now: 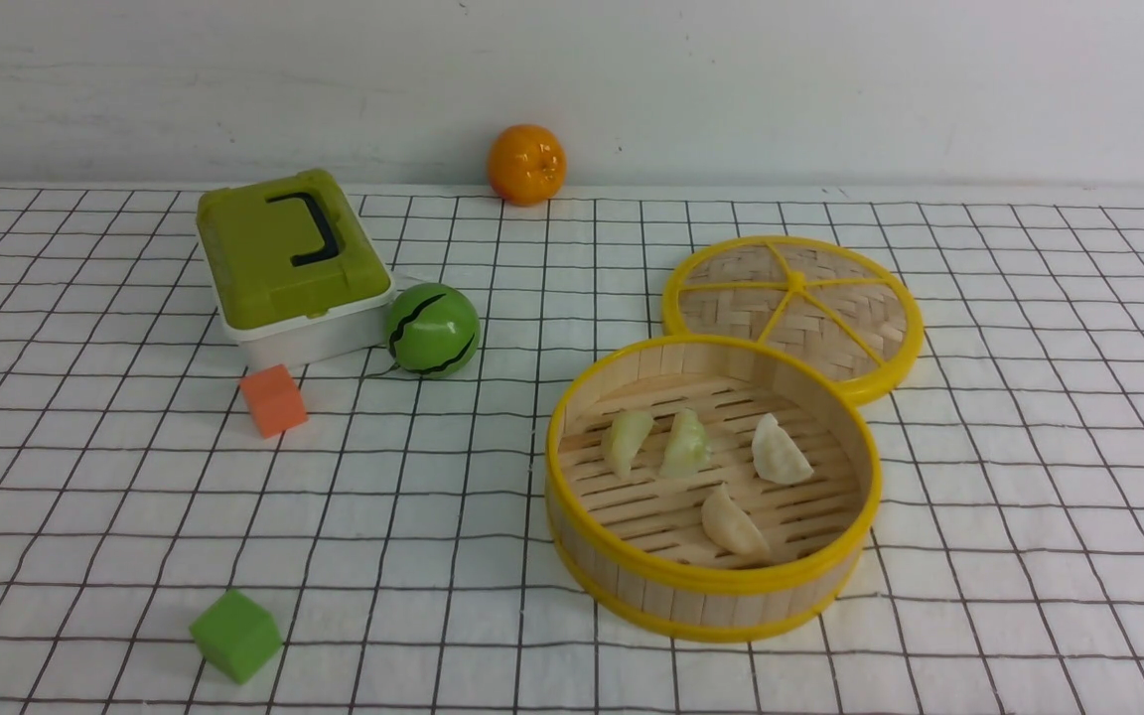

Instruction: Put the dumplings into the steamer on the table with the white tablecloth.

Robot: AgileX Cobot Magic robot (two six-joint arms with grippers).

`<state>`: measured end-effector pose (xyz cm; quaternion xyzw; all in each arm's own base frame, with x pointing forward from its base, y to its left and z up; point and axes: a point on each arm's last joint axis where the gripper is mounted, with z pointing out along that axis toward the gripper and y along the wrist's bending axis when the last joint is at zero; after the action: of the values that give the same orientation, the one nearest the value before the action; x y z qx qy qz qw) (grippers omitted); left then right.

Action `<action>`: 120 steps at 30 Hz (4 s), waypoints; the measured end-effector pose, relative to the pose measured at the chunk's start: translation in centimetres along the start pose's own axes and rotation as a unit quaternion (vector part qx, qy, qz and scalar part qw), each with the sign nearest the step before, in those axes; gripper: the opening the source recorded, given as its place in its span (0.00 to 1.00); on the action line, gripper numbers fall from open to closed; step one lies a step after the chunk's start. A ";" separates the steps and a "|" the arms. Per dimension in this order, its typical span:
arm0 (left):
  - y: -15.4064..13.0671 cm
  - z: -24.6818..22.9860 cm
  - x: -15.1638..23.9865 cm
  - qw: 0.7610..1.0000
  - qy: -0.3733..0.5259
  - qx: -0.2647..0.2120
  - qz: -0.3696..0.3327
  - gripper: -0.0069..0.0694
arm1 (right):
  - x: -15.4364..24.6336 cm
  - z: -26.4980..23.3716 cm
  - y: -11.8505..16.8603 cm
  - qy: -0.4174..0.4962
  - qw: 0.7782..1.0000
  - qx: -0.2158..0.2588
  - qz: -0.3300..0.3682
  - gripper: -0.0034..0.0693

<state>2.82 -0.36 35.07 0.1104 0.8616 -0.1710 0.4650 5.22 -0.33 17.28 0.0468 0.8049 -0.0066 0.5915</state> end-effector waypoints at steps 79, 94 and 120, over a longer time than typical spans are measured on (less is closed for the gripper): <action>4.8 10.8 13.7 0.964 -0.161 -0.196 -0.078 0.07 | 0.0 0.0 0.0 0.000 1.000 0.000 -0.002 0.19; 4.8 10.8 13.7 0.964 -0.161 -0.196 -0.078 0.07 | 0.0 0.0 0.0 0.000 1.000 0.000 -0.001 0.22; 4.8 10.8 13.7 0.964 -0.161 -0.196 -0.078 0.08 | 0.0 0.0 0.0 0.000 1.000 0.000 -0.001 0.25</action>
<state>5.31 0.14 17.17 -0.0797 0.7983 -0.0497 0.5949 5.22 -0.34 17.28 0.0463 0.8052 -0.0073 0.5911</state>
